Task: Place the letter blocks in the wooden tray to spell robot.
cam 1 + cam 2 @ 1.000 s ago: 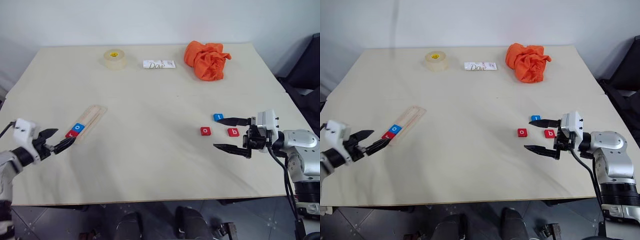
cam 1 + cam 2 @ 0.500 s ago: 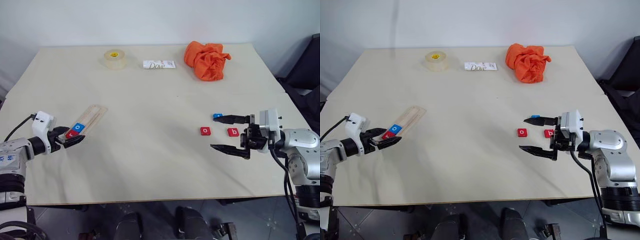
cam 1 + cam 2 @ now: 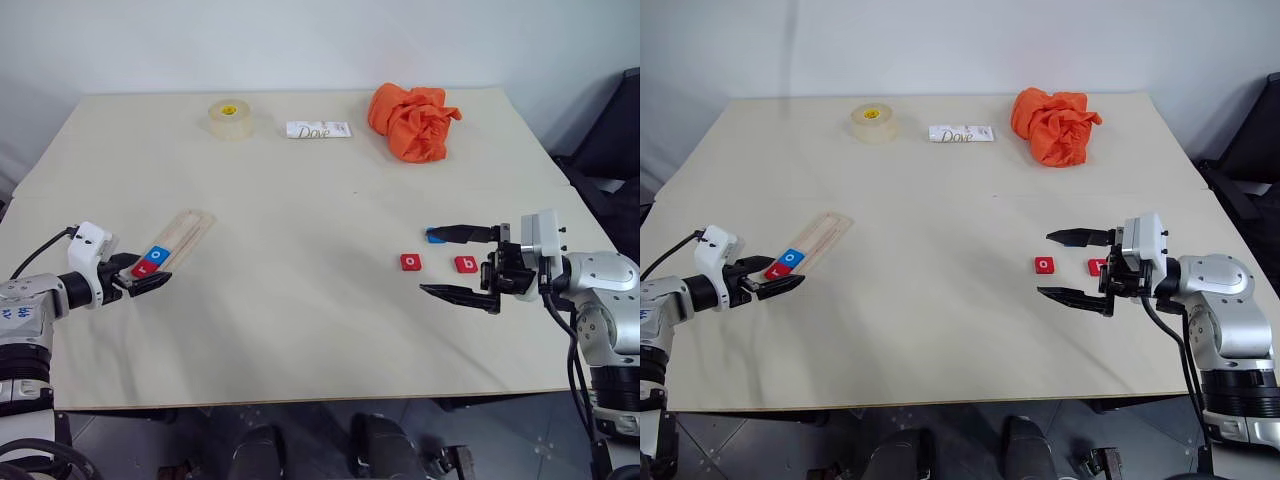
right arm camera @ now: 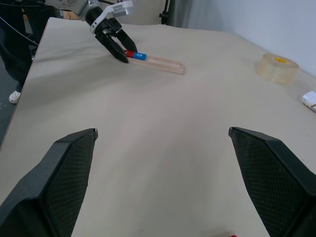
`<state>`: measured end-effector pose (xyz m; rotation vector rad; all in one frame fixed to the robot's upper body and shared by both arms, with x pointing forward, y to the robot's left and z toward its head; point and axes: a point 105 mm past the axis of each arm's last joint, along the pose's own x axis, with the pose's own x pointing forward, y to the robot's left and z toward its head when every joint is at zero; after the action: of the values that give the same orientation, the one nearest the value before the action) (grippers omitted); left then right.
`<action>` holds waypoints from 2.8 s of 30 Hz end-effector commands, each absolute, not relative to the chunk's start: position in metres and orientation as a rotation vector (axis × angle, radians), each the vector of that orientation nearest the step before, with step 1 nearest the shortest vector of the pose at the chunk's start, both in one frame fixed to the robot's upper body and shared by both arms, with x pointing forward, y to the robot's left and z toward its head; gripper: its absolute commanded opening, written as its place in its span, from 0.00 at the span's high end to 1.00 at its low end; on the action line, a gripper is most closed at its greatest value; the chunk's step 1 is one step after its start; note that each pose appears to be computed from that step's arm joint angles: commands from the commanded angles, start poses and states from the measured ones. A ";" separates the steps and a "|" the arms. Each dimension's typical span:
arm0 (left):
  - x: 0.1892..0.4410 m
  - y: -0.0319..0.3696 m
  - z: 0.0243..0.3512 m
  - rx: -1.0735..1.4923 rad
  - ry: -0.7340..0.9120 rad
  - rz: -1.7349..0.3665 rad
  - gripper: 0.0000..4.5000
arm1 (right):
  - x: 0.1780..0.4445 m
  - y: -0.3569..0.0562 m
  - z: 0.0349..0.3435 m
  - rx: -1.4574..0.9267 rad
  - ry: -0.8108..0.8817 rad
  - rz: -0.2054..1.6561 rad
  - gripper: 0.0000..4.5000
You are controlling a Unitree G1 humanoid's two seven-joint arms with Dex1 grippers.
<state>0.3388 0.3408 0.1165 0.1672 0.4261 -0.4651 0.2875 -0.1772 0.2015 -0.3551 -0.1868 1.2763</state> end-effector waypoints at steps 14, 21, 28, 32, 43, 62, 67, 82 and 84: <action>0.336 0.344 0.091 0.188 0.564 -0.440 0.24 | 0.290 -0.180 0.216 -0.394 -0.233 1.262 0.00; 0.342 0.313 0.116 0.209 0.419 -0.634 0.24 | 0.285 -0.186 0.217 -0.405 -0.214 1.287 0.00; 0.339 0.261 0.130 0.348 0.343 -0.900 0.24 | 0.270 -0.202 0.202 -0.409 -0.130 1.352 0.00; 0.340 0.228 0.137 0.407 0.311 -1.029 0.24 | 0.264 -0.210 0.193 -0.407 -0.095 1.357 0.00; 0.335 0.154 0.138 0.540 0.236 -1.333 0.24 | 0.245 -0.234 0.159 -0.292 -0.005 1.273 0.00; 0.317 0.093 0.114 0.643 0.288 -1.498 0.24 | 0.246 -0.241 0.141 -0.280 0.013 1.183 0.00; 0.316 0.083 0.114 0.668 0.286 -1.498 0.24 | 0.247 -0.239 0.140 -0.279 0.012 1.181 0.00; 0.308 0.077 0.126 0.652 0.235 -1.495 0.00 | 0.252 -0.239 0.143 -0.294 0.002 1.157 0.00; 0.306 0.083 0.136 0.628 0.174 -1.482 0.00 | 0.256 -0.241 0.145 -0.299 0.001 1.116 0.00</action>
<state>0.3074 0.0796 0.1174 0.6252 0.2652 -1.4963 0.2540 -0.2428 0.1344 -0.2636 0.0460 1.1339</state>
